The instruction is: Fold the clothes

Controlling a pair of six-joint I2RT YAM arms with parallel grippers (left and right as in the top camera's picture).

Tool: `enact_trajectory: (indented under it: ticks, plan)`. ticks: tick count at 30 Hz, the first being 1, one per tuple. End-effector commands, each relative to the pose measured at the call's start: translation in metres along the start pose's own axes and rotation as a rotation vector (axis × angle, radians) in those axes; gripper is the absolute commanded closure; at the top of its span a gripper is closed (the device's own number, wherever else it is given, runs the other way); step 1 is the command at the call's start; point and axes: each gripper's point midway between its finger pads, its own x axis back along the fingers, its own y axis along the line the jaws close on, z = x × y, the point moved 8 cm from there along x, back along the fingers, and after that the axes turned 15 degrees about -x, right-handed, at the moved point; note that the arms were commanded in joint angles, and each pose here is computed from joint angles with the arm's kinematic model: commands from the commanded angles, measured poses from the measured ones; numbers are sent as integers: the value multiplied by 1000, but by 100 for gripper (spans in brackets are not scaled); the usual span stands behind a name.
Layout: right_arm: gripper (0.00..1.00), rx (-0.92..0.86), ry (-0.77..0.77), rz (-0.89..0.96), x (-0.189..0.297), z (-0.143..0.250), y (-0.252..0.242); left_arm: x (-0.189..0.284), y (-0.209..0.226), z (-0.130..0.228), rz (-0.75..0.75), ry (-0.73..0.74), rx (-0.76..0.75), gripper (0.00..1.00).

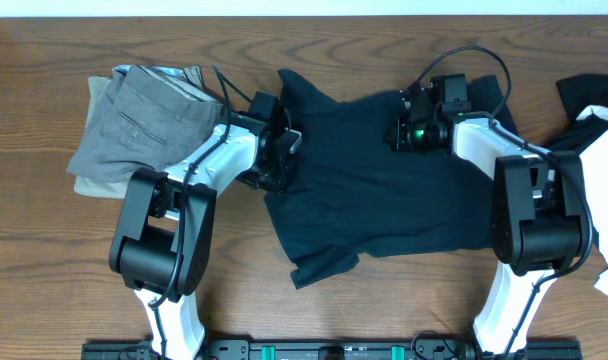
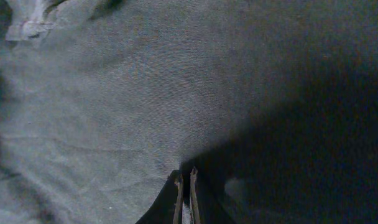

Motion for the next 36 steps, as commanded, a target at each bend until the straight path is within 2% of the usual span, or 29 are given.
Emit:
enact_trajectory:
  ticks: [1, 8, 17, 23, 30, 34, 36]
  plan:
    - [95, -15, 0, 103, -7, 5, -11, -22, 11, 34, -100, 177, 70, 94]
    - [94, -19, 6, 107, -7, 6, -11, -21, 10, 39, -107, 202, 171, 94]
    - [93, -20, 9, 111, -7, 7, -12, -16, 19, 53, -220, 269, 393, 94]
    - [91, -25, 6, 112, -6, 6, -13, 1, 23, 31, -231, 172, 367, 83]
    - [85, -12, -50, 45, 28, -11, -12, 65, 20, 4, -271, -55, 353, 59]
    - [85, -37, -114, 38, 66, -21, -9, 84, 18, -9, -267, -175, 294, 57]
    - [88, -54, -140, 37, 81, -24, -6, 81, 16, -18, -216, -215, 213, 61]
